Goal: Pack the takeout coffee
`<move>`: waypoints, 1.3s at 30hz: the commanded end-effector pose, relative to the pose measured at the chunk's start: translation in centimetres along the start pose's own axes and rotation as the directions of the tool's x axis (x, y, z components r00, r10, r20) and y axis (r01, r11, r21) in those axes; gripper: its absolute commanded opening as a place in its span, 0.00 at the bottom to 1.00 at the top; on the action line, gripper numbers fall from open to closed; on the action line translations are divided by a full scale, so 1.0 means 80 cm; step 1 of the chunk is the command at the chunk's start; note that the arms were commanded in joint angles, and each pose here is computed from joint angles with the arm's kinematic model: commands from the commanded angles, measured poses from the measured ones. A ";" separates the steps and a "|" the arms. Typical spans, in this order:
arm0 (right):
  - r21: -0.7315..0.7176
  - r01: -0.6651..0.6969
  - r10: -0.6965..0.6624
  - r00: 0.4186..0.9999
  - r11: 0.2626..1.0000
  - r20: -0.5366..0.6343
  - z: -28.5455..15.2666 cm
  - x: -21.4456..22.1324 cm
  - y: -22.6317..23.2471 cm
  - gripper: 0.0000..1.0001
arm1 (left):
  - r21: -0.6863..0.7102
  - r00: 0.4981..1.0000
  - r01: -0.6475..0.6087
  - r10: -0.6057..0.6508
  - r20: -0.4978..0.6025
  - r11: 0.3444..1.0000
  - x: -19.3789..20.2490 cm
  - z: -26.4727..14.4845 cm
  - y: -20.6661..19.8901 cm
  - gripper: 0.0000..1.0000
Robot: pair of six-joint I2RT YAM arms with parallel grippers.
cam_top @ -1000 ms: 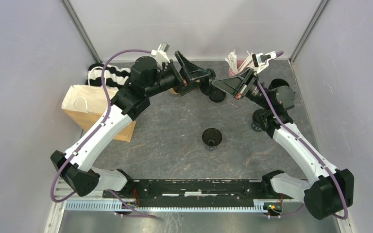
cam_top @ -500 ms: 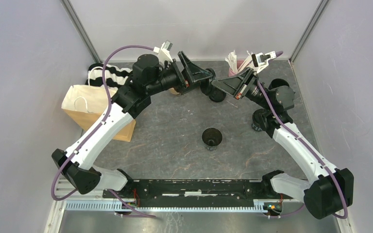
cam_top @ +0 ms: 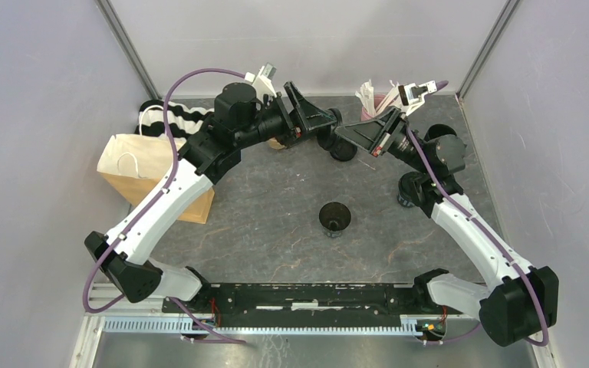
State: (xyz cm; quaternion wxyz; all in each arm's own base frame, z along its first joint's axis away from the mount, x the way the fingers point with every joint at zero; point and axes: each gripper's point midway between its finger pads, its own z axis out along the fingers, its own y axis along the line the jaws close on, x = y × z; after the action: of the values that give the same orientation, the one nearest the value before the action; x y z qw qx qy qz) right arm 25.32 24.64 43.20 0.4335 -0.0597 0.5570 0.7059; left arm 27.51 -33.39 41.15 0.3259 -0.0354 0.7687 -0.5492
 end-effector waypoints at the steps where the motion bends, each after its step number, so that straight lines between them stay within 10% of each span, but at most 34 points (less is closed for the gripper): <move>1: -0.030 0.045 -0.045 0.999 0.999 -0.009 0.000 0.000 0.015 0.00 | 0.059 0.997 -0.069 0.068 0.026 0.996 -0.007 -0.013 -0.031 0.78; 8: 0.278 0.198 -0.157 0.974 0.940 -0.163 -0.027 0.016 -0.053 0.47 | -0.082 0.987 -0.149 0.152 0.042 0.986 -0.011 -0.015 0.008 0.77; 20: 0.729 0.656 -0.441 0.723 0.196 -0.532 -0.230 -0.041 -0.078 0.89 | -0.403 0.884 -0.466 0.400 -0.241 0.787 0.101 0.016 0.117 0.76; 31: 0.750 0.656 -0.494 0.683 0.090 -0.538 -0.262 -0.055 -0.048 0.97 | -0.455 0.696 -0.717 0.500 -0.515 0.529 0.182 0.059 0.178 0.77; 39: 0.744 0.661 -0.490 0.682 0.095 -0.543 -0.263 -0.048 -0.058 0.98 | -0.424 0.641 -0.761 0.464 -0.612 0.492 0.215 0.066 0.202 0.78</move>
State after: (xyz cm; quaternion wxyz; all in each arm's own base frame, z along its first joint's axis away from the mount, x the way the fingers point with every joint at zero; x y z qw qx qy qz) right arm 22.27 5.44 33.81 0.5721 -0.0811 0.8143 0.0550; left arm 21.32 -38.60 17.71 0.2898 0.2337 0.9225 -0.1019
